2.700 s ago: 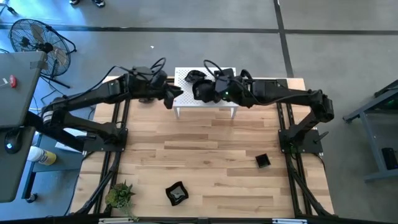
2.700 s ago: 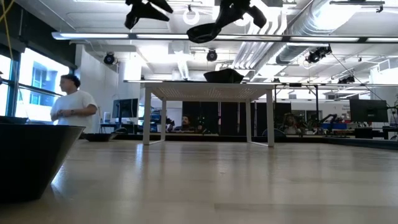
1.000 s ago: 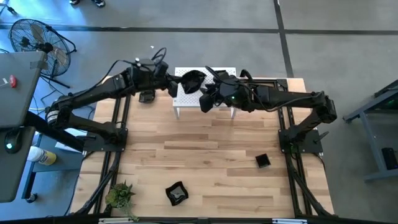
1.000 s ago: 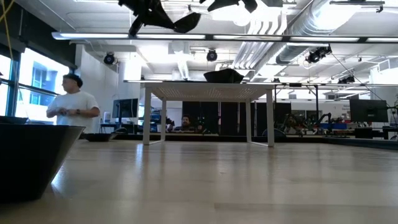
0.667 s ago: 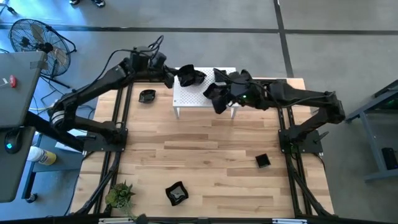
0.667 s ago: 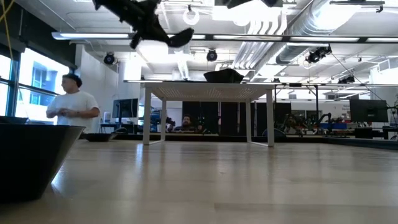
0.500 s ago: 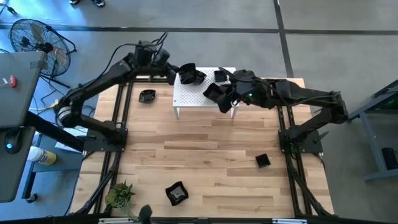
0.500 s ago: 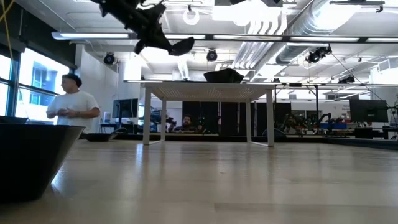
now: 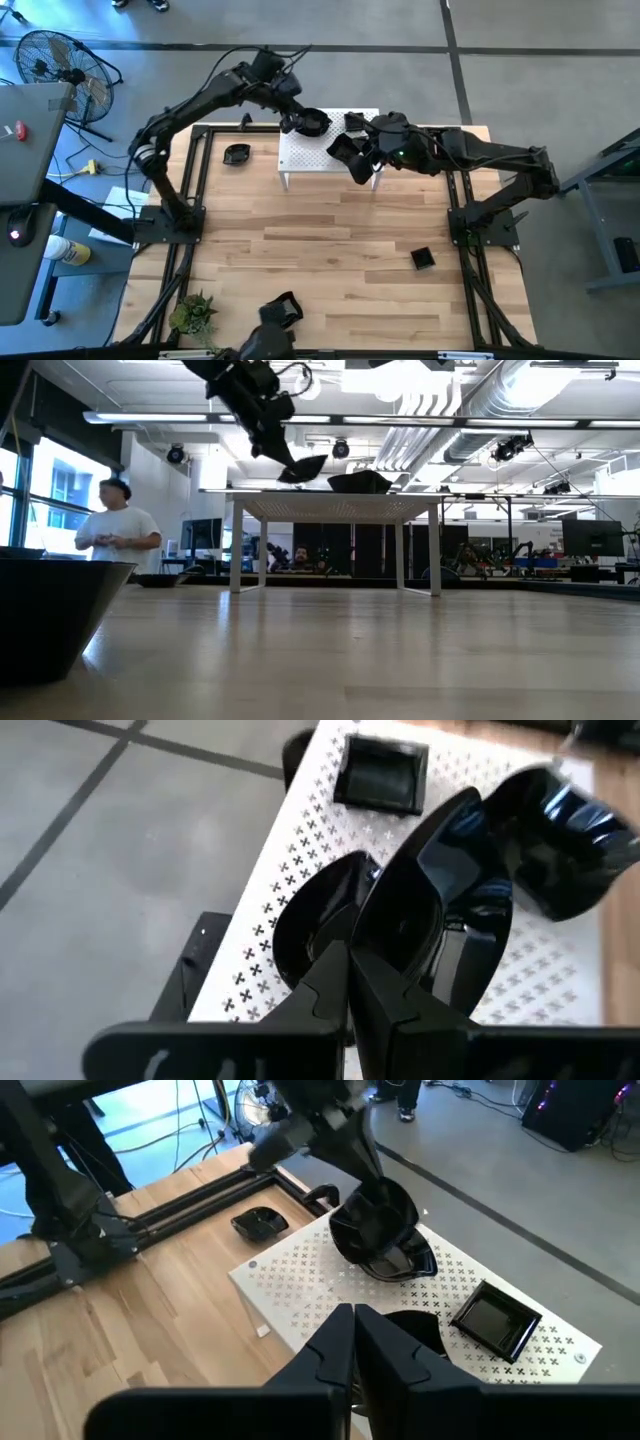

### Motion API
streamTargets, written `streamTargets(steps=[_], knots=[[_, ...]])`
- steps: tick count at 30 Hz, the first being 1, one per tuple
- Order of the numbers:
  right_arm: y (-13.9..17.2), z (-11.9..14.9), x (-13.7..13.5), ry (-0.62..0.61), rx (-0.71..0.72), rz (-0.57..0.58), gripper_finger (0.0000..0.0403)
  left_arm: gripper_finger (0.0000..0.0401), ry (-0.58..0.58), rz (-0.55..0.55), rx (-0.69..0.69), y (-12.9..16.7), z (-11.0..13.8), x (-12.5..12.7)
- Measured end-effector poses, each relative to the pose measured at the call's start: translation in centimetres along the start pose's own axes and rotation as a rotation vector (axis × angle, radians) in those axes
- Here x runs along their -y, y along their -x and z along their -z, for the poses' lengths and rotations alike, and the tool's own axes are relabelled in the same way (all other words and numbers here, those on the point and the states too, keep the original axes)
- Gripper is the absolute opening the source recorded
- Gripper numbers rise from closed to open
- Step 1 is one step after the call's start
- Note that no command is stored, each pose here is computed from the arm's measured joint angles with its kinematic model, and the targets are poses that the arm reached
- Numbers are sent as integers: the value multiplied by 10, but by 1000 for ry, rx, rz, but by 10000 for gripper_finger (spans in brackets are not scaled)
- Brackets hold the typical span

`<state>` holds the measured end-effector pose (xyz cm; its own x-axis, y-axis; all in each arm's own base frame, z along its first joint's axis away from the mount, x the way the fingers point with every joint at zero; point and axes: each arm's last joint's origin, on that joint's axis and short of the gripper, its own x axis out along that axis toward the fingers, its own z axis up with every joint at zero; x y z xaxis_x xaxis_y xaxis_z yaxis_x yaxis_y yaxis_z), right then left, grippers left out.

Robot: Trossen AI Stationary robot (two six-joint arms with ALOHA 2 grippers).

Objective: Pick & Place Mini shaped plates
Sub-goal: Stack the leaf-shaped plate on top of the stacked leaf-shaped plate on the shelf

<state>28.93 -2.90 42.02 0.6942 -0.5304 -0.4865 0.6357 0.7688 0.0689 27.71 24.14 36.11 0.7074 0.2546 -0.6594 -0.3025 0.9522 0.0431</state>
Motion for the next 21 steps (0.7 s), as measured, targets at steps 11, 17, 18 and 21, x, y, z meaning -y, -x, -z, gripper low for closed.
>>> streamTargets(steps=[11,17,18,21], knots=[[0,0,0,12,-2,-2,5,0,-78,12,2,-23,-3,-8],[0,0,0,12,-2,-2,4,1,-86,-43,5,-23,-5,-10],[0,0,0,11,-2,-2,6,1,-90,-52,6,-22,-5,-10],[0,0,0,11,-2,-4,8,1,-105,-69,0,-22,-5,-11]])
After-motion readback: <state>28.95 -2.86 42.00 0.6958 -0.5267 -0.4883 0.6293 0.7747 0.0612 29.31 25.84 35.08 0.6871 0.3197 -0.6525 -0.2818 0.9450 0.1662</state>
